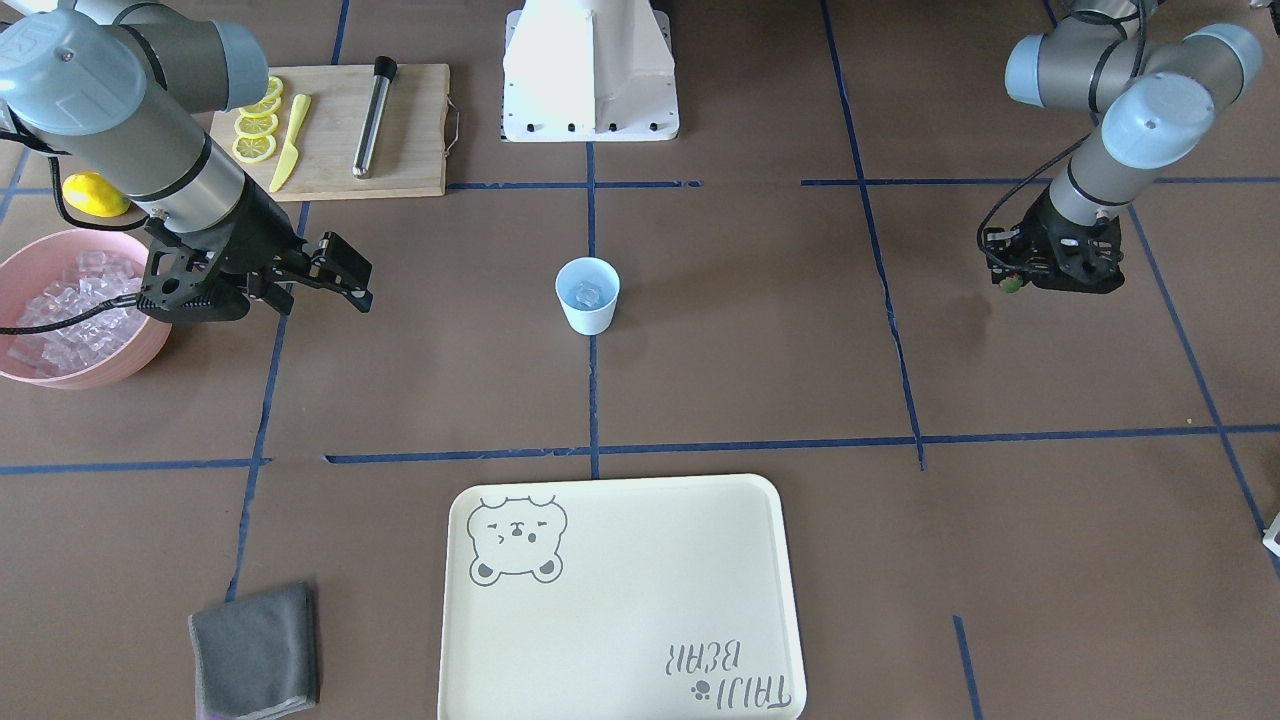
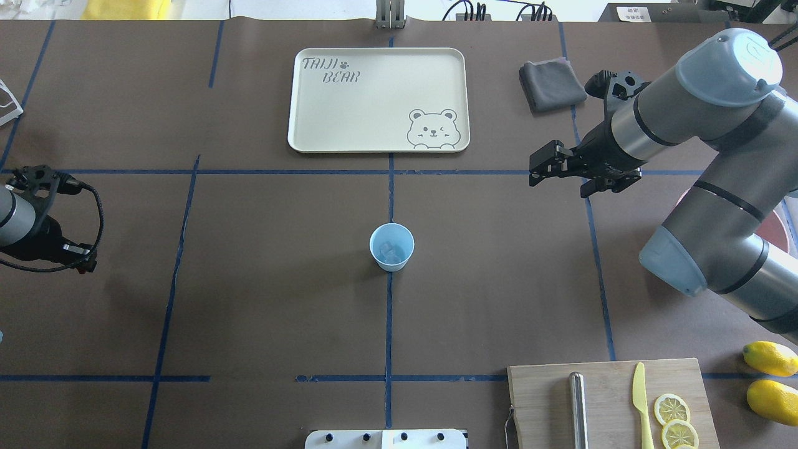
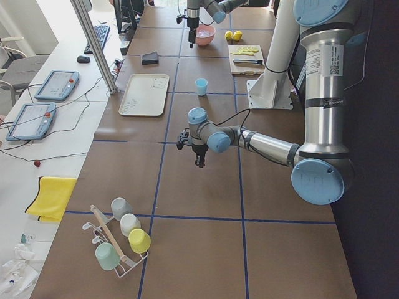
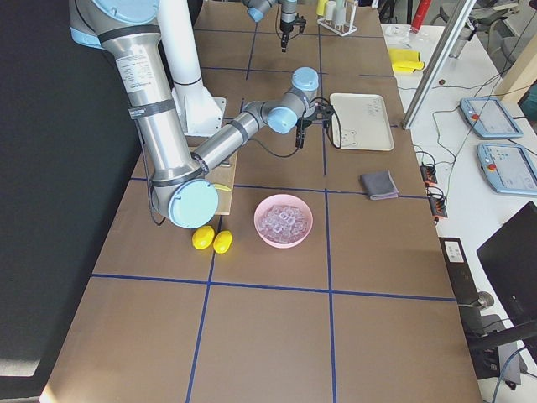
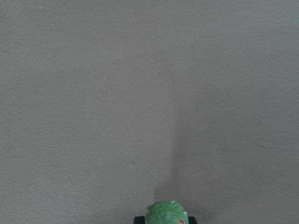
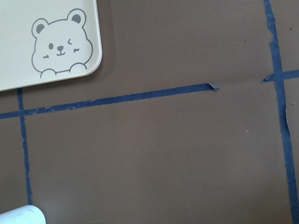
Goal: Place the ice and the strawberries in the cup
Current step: 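Carry the strawberry with the left gripper over the cup and lower it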
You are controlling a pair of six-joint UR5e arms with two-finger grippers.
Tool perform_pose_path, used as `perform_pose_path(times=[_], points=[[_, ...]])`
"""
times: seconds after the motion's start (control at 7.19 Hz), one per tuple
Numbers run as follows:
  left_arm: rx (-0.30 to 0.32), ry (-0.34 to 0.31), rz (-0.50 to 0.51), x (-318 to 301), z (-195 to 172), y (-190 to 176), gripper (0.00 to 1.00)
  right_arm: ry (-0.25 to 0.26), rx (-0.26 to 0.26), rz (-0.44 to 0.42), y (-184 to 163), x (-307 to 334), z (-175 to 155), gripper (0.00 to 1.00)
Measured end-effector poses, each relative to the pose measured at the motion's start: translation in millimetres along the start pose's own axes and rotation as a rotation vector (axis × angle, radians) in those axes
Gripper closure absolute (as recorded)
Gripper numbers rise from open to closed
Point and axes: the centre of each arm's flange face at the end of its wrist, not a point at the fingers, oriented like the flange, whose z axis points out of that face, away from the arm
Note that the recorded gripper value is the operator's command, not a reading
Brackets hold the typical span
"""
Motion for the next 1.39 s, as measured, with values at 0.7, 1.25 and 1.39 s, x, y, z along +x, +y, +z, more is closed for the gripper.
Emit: perform_pose_path(times=[0.7,1.25,1.39], points=[[0.045,0.262,-0.317,190.3,-76.5,-46.0,1.00,0.044,0.024,0.014,-6.1,56.5,-12.9,0.01],[0.068,0.335,-0.359,346.0,-73.1,-82.0,1.00,0.061,0.030,-0.024,-12.9,79.1,-18.8,0.01],[0.072,0.342,-0.353,367.7,-72.3,-87.9,1.00,0.062,0.030,-0.024,-12.9,79.7,-18.9,0.01]])
